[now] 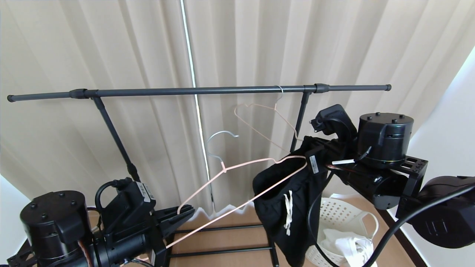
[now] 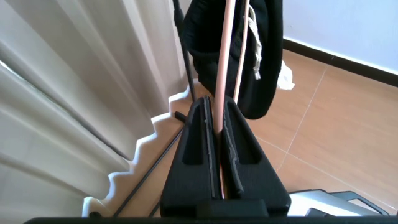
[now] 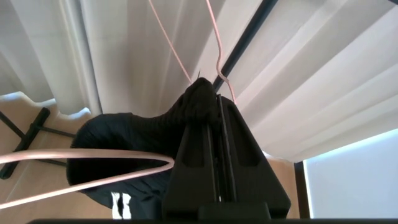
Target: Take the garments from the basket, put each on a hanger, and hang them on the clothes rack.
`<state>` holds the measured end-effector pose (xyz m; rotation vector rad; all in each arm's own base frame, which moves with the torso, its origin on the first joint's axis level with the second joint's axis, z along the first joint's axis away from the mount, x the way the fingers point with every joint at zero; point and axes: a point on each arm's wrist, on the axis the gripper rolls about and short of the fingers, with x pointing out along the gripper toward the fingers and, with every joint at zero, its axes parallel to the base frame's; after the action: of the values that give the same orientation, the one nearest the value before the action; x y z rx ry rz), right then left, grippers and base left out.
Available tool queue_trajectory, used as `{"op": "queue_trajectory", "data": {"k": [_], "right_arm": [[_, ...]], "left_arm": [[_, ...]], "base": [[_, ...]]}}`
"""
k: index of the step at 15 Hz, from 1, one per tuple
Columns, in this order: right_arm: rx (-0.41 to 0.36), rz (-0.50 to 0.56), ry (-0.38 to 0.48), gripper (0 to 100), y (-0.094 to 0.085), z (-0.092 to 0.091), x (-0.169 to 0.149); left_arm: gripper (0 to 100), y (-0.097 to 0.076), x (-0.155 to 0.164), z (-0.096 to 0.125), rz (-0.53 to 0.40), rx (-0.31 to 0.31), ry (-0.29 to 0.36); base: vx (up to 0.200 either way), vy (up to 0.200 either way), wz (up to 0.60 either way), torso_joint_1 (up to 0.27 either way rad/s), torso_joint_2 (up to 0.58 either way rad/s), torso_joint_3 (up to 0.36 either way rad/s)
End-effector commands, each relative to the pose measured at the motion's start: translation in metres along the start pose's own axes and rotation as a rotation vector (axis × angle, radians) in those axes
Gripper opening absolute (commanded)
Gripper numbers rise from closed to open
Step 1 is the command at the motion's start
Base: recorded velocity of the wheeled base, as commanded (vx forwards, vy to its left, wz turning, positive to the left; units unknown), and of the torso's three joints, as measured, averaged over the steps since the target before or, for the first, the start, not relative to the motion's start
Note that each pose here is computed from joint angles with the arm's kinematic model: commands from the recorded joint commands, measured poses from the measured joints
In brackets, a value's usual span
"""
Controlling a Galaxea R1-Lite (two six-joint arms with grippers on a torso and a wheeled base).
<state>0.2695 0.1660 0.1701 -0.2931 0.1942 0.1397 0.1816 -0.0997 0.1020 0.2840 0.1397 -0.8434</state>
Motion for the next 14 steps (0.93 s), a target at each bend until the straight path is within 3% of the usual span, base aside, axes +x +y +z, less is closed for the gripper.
{"op": "queue_trajectory", "data": {"k": [1, 14], "right_arm": [[-0.002, 0.001, 0.002, 0, 0.0008, -0.0006, 0.0010], [0.010, -0.025, -0.005, 0, -0.0062, 0.0027, 0.0059]], "left_arm": [[0, 0.0009, 0.0006, 0.0001, 0.003, 0.000, 0.000], [0, 0.0013, -0.0031, 0.0038, 0.012, 0.006, -0.019]], "base": [[0.000, 0.000, 0.00, 0.000, 0.00, 0.000], [0.000, 0.000, 0.00, 0.000, 0.00, 0.000]]}}
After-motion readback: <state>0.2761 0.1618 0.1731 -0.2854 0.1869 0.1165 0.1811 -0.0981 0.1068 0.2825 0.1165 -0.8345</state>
